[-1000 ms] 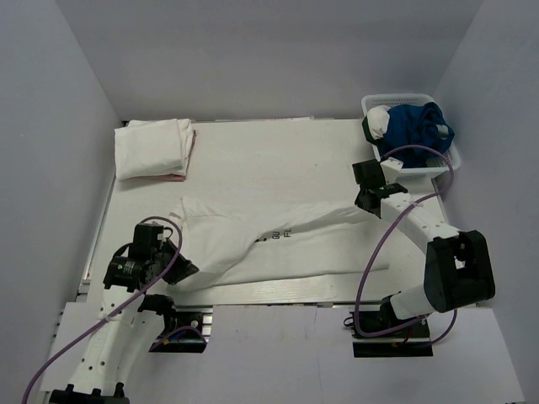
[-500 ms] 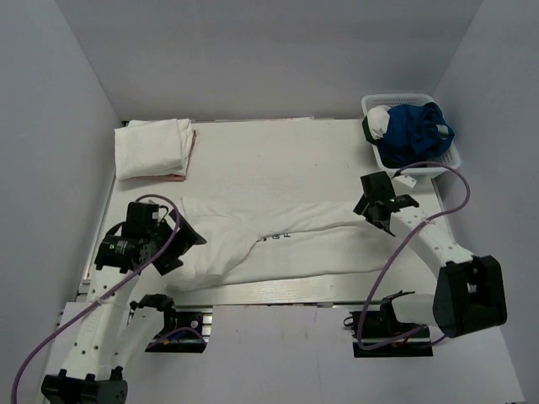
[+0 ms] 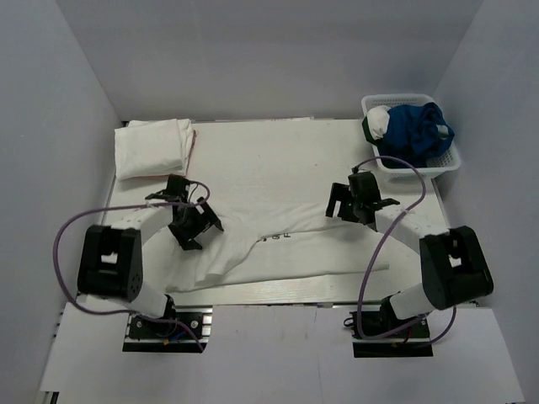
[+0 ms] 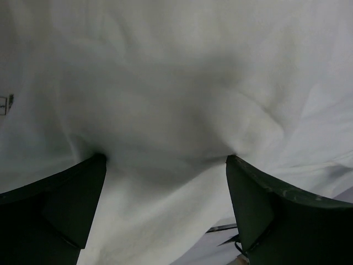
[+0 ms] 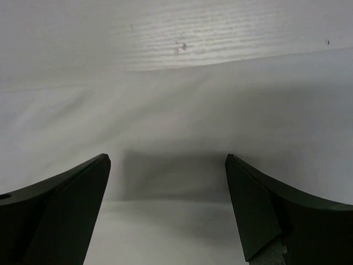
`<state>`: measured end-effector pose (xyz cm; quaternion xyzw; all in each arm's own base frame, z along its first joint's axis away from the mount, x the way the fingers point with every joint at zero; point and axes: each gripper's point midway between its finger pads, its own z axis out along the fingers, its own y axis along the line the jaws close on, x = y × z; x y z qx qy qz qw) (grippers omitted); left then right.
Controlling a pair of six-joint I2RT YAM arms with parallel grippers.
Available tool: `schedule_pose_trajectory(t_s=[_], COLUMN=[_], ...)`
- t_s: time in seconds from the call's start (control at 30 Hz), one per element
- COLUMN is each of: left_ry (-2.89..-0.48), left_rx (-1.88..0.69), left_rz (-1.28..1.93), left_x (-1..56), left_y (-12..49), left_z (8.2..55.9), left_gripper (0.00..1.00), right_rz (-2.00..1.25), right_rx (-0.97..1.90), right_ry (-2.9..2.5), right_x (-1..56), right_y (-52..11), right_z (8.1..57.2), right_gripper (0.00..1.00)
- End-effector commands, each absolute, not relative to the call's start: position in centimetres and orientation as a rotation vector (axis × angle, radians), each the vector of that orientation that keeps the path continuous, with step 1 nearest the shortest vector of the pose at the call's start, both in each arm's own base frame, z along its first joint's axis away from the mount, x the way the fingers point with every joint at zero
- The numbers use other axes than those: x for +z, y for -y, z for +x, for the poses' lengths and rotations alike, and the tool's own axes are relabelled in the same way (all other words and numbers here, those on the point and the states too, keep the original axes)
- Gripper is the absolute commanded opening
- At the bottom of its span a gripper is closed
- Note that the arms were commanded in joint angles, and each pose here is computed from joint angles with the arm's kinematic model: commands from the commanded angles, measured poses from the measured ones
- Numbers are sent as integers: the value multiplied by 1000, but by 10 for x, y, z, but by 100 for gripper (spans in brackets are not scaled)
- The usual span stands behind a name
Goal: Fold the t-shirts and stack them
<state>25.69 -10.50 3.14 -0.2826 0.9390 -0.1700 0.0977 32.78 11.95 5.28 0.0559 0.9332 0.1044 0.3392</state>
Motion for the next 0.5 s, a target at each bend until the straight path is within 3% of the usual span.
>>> schedule_pose_trajectory(t_s=[0.0, 0.13, 0.2, 0.23, 0.37, 0.47], left_ry=[-2712, -2776, -2756, -2829, -2716, -2574], left_rx=[-522, -400, -414, -425, -664, -960], left_rz=[-727, -740, -654, -672, -574, -477], left_x=[31, 2, 5, -24, -20, -22], left_y=[110, 99, 111, 117, 162, 218], left_z=[307, 343, 384, 390, 502, 579], left_gripper=[100, 100, 100, 100, 100, 100], right_rz=[146, 169, 161, 157, 79, -268], right_rx=[263, 241, 332, 348, 475, 720], right_ry=[-2478, -2607, -2647, -2658, -2851, -2921], right_x=[33, 20, 21, 23, 8, 18], right_y=[-120, -116, -126, -128, -142, -183], right_z=[327, 295, 277, 270, 211, 175], right_gripper=[90, 90, 90, 90, 90, 90])
